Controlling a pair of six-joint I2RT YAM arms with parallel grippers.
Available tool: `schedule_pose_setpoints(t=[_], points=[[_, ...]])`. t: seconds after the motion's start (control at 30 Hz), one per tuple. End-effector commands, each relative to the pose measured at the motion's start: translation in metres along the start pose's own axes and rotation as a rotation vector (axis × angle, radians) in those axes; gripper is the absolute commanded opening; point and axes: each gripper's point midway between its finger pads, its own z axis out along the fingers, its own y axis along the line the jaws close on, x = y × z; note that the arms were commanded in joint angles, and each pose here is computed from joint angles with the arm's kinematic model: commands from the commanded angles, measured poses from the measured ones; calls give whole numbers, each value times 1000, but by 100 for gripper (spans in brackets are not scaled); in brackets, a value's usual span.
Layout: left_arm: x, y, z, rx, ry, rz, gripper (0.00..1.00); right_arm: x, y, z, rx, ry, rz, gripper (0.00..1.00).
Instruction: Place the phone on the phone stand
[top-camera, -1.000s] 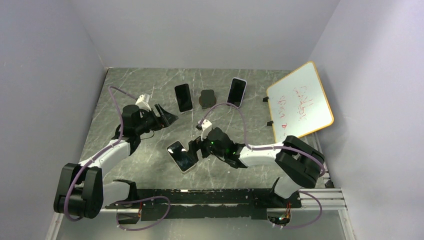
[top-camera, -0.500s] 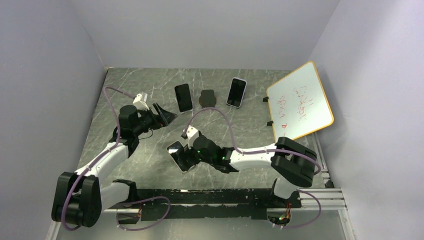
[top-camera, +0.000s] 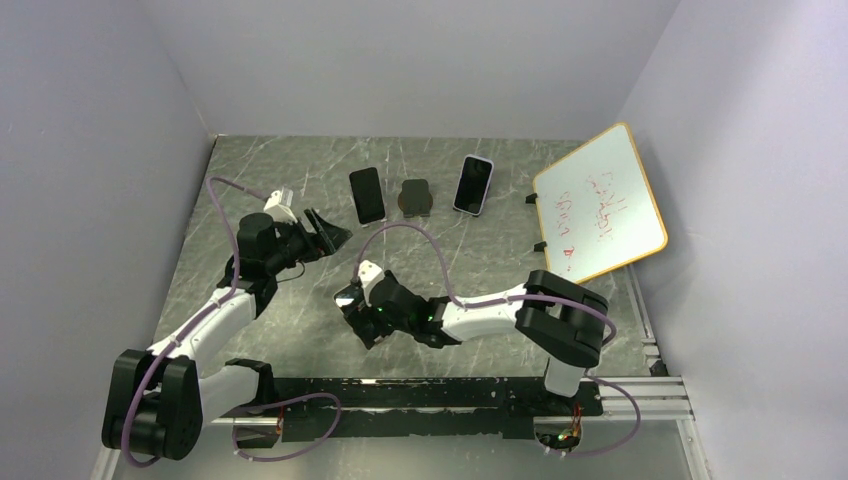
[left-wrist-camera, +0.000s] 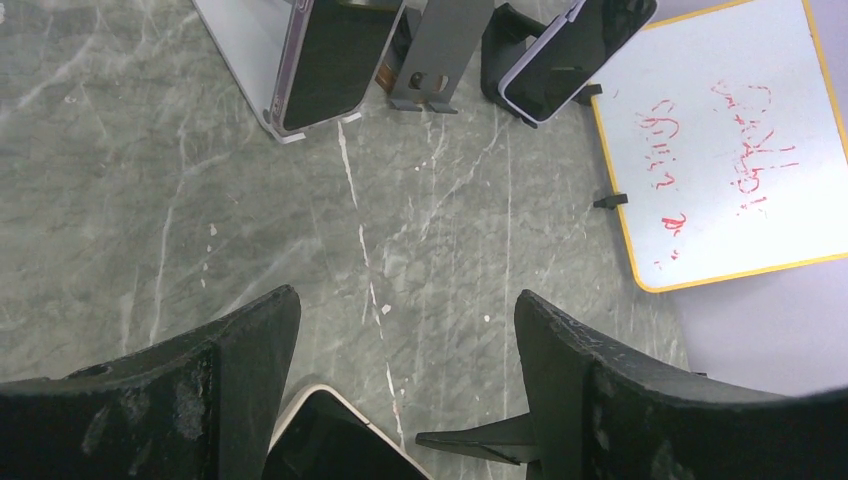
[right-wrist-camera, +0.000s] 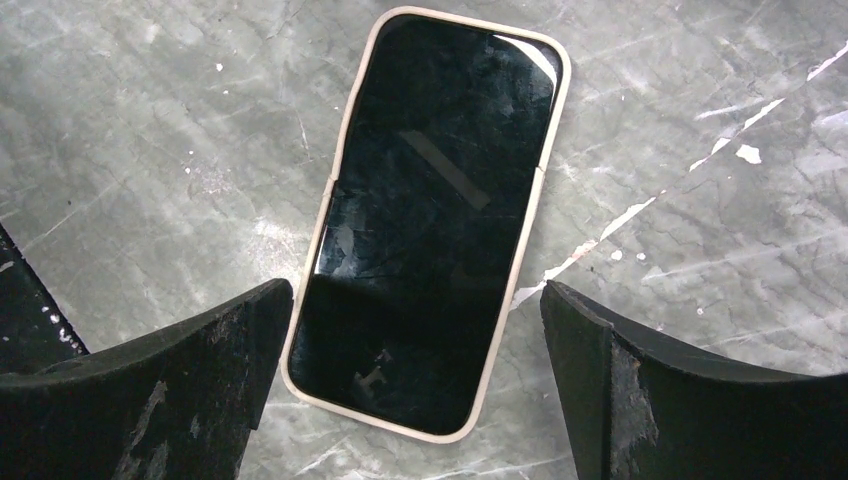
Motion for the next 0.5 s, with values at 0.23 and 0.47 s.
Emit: schedule_pose_setpoints(t=[0.23, 0.47], points=[[-1, 8, 0, -32, -6, 1, 83, 11, 1, 10, 19, 41, -13, 100], [0, 10, 0, -38, -1, 1, 83, 21, -7, 12, 61, 71, -15, 100]])
